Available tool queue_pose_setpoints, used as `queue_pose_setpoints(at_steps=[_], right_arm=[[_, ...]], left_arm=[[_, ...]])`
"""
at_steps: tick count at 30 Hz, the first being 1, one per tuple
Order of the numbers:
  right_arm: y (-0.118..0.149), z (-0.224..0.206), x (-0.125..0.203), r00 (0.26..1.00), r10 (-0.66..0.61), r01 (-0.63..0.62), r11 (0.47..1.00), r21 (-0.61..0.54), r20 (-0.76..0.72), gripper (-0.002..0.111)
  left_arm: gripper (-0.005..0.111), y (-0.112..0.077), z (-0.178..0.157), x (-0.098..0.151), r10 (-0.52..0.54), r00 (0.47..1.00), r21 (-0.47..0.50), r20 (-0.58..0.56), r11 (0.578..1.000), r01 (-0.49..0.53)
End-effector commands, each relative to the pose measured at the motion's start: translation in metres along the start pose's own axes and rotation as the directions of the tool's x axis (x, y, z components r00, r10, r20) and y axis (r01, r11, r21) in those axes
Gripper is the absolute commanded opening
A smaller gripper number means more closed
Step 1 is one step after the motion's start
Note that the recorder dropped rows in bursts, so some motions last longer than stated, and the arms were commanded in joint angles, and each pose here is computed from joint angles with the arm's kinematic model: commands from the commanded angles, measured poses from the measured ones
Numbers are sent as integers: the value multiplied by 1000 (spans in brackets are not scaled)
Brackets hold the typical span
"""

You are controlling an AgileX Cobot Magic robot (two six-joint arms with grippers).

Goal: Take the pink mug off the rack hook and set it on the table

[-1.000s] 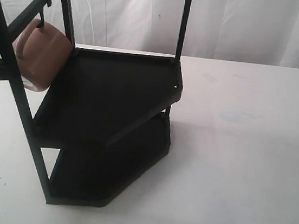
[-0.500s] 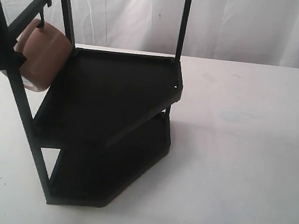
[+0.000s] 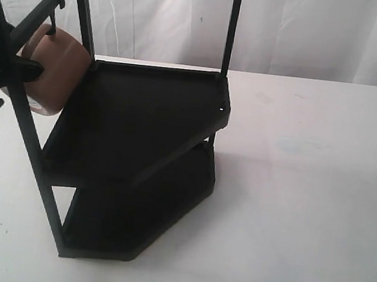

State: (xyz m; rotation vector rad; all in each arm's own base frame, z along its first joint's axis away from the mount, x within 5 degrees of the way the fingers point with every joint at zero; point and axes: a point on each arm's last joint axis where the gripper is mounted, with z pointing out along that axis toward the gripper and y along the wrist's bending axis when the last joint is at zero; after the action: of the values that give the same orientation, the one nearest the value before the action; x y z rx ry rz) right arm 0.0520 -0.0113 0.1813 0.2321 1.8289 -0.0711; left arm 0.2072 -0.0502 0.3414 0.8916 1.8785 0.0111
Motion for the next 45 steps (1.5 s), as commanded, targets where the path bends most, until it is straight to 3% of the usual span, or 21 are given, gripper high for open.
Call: queue_pose_setpoints(at_steps=[1, 7, 18, 32, 38, 45], right_arm=[[0, 0, 0, 1000, 1, -1, 1000, -5, 6, 0], [0, 0, 0, 1000, 1, -1, 1000, -5, 6, 0], [0, 0, 0, 1000, 1, -1, 1000, -5, 6, 0], [0, 0, 0, 1000, 1, -1, 1000, -5, 6, 0], [0, 0, 0, 1000, 1, -1, 1000, -5, 6, 0], [0, 0, 0, 1000, 1, -1, 1000, -5, 6, 0]], left_arm=[[60, -6, 4, -4, 5, 1000, 18, 23, 1000, -5], [47, -5, 6, -4, 12, 1000, 10, 23, 1000, -13], [0, -4, 11, -2, 5, 1000, 9, 14, 1000, -5], [0, -4, 4, -5, 9, 999, -7, 33, 1000, -9], [0, -4, -18, -13, -72, 992, -51, 105, 996, 78], [0, -7, -24, -13, -69, 991, -42, 111, 996, 75]])
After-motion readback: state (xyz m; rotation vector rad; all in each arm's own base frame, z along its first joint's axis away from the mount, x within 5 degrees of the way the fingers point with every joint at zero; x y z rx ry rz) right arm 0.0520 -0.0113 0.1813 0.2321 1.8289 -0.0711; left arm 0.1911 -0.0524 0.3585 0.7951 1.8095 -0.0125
